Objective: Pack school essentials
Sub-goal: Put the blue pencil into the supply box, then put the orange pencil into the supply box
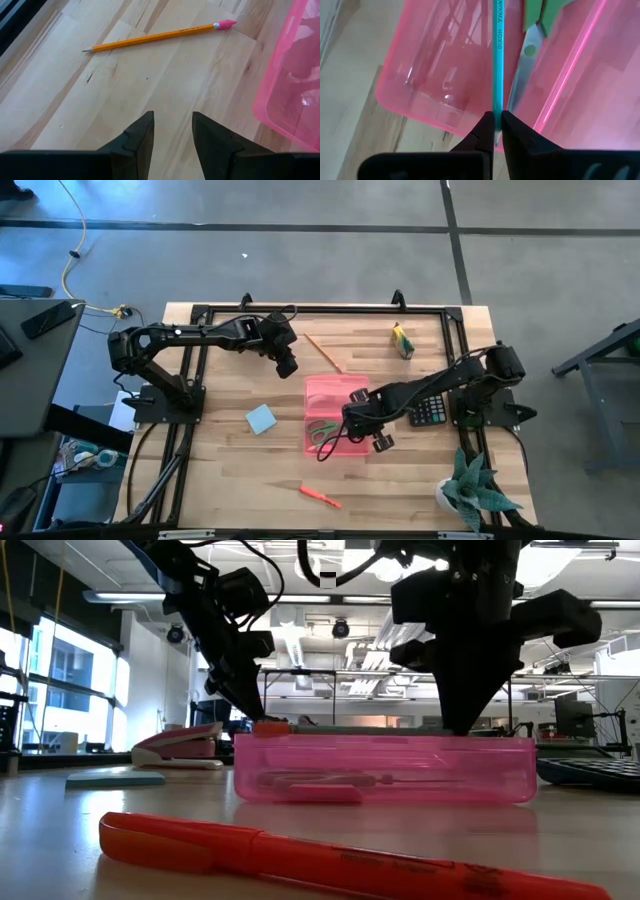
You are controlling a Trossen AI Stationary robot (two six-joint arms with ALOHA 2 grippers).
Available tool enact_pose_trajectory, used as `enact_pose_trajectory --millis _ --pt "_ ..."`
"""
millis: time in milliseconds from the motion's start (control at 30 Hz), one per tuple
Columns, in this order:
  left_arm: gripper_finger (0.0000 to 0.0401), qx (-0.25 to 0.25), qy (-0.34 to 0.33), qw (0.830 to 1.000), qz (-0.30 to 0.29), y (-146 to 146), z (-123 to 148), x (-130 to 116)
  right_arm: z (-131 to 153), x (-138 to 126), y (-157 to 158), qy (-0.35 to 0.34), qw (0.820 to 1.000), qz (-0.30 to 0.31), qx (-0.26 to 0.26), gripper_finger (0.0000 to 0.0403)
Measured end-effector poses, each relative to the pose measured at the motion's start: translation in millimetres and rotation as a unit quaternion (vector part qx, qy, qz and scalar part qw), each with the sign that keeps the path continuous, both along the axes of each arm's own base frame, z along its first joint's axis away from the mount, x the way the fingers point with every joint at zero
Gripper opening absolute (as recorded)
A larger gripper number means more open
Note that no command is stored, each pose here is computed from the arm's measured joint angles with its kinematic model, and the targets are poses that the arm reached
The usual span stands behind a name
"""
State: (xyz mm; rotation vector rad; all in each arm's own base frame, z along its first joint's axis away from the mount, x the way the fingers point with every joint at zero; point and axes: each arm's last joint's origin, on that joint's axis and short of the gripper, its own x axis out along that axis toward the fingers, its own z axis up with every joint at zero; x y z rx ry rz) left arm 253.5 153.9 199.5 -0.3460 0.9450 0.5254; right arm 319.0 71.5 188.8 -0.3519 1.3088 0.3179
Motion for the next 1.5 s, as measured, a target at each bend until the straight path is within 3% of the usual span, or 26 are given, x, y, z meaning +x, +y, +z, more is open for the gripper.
enact_pose_trajectory --millis 167,433,767,933,1200,1500 --pt "0.0122 0.000 0.000 1.000 0.000 0 0 0 -2 1 -8 0.008 0.999 -0.032 0.003 0.0011" --pt "0.0122 0.000 0.000 1.000 0.000 0 0 0 -2 1 -8 0.009 0.999 -0.032 0.009 0.0017" --pt "0.0122 0.000 0.000 1.000 -0.001 0 0 0 -2 1 -9 0.010 0.999 -0.045 0.012 0.0086" --pt "0.0123 0.012 0.007 1.000 -0.018 0 0 0 0 0 -14 0.014 0.997 -0.068 0.015 0.0102" --pt "0.0151 0.015 0.012 0.999 -0.029 0 0 0 21 -5 -43 -0.009 0.992 -0.125 0.023 0.0102" --pt "0.0214 -0.028 0.051 0.998 -0.004 -5 -6 -8 66 -27 -87 -0.082 0.982 -0.168 -0.003 0.0102"
